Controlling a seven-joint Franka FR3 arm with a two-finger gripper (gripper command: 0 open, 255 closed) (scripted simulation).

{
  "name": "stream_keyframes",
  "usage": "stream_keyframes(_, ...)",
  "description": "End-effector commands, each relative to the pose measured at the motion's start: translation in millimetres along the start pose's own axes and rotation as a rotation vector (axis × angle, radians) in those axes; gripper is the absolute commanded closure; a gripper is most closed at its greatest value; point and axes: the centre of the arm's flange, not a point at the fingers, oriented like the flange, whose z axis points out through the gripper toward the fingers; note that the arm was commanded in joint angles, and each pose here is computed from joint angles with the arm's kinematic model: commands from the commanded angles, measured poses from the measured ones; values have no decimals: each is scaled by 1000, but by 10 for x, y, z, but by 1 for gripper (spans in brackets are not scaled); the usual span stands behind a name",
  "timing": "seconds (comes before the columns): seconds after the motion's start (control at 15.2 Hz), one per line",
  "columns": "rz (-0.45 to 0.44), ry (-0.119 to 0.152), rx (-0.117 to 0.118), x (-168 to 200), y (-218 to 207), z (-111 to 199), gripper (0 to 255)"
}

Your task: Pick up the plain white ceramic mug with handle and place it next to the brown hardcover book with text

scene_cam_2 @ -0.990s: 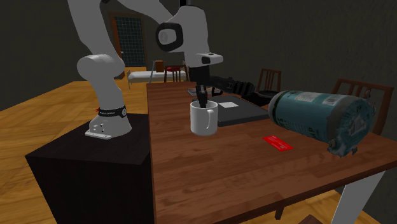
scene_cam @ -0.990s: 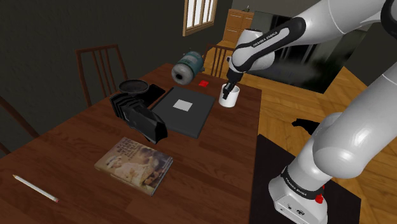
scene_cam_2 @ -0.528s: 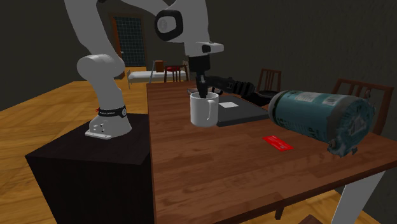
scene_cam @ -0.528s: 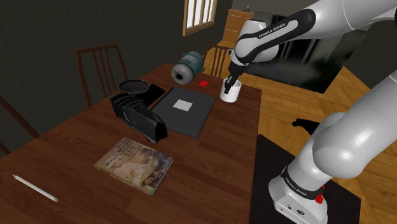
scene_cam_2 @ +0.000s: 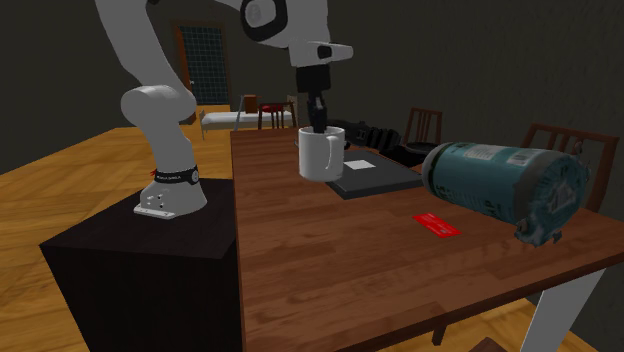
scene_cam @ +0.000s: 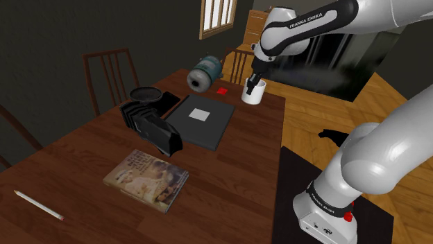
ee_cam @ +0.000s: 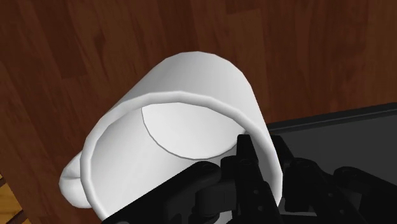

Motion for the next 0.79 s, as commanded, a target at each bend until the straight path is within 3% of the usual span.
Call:
stream_keyframes(0.0,0,0,0,11,5,-100,255)
stream_keyframes(0.73,0,0,0,77,16,-677,255)
